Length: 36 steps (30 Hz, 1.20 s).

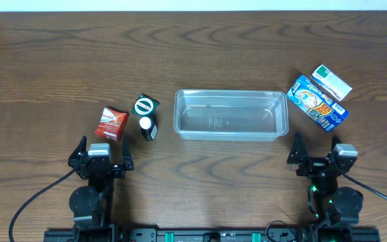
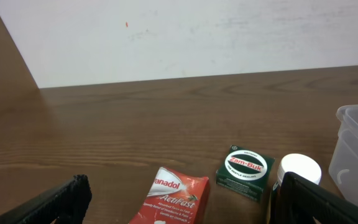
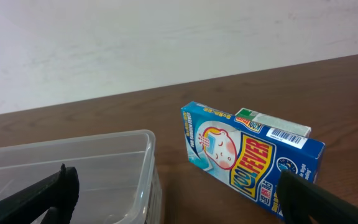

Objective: Pack container

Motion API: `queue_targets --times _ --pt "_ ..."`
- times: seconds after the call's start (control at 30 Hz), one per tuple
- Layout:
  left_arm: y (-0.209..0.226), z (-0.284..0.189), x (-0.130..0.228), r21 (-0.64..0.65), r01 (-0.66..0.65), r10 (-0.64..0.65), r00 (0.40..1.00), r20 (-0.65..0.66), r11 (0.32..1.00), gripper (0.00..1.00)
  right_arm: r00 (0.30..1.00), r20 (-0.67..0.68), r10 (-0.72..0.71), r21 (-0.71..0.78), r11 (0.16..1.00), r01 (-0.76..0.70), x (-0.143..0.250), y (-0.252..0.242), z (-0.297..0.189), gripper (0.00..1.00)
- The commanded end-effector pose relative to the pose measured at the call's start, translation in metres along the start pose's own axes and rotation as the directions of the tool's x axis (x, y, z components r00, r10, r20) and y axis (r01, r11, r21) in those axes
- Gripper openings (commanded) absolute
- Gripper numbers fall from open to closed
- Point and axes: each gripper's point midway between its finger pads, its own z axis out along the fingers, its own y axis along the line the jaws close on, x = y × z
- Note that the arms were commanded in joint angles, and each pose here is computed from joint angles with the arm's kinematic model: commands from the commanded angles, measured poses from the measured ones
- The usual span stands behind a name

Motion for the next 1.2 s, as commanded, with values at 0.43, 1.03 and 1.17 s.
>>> queue_targets --times 0.43,1.03,1.17 --pt "-0.004 0.002 0.017 0.024 -0.005 0.006 0.999 -0.047 1.000 0.98 1.000 0.003 -0.014 0.002 1.000 0.014 0.000 0.000 0.000 0.99" --pt "-0.004 0.002 0.017 0.025 -0.005 0.007 0.999 -0.047 1.000 0.98 1.000 0.024 -0.013 -0.062 0.998 0.015 -0.006 0.012 -0.001 0.99" --pt "-0.004 0.002 0.017 0.025 -0.005 0.006 0.999 -0.048 1.000 0.98 1.000 0.013 -0.017 -0.097 0.995 0.018 -0.003 0.018 -0.001 0.99"
